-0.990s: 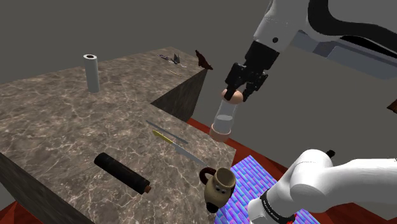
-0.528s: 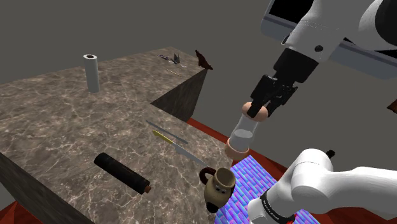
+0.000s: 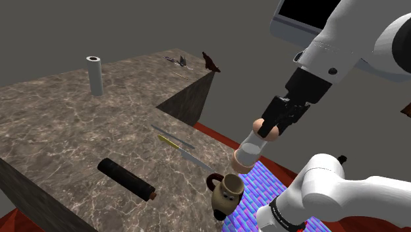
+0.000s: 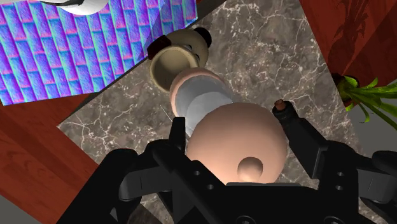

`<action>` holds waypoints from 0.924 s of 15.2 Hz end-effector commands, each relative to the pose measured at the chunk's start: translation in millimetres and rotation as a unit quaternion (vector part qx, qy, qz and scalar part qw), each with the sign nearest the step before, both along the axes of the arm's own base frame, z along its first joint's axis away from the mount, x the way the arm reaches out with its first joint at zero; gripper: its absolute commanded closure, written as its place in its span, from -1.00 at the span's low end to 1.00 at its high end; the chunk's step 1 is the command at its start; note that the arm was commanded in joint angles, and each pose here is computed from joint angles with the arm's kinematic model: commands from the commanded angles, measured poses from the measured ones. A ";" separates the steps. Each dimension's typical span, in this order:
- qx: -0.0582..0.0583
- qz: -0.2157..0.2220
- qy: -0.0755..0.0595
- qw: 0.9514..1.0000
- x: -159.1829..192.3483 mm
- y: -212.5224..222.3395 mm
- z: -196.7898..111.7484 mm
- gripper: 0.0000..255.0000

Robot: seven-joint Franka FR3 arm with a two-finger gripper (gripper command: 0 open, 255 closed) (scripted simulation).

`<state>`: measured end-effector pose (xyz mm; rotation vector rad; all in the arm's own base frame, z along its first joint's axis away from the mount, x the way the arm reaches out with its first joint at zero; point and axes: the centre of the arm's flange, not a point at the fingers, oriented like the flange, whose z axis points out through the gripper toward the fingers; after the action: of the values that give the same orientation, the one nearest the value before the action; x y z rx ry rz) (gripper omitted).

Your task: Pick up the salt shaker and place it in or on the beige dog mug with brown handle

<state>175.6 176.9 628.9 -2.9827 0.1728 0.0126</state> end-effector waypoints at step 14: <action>0.000 0.000 0.000 1.000 -1.0 0.6 -78.0 1.00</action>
<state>174.5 178.7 556.0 -2.9829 0.1728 0.0128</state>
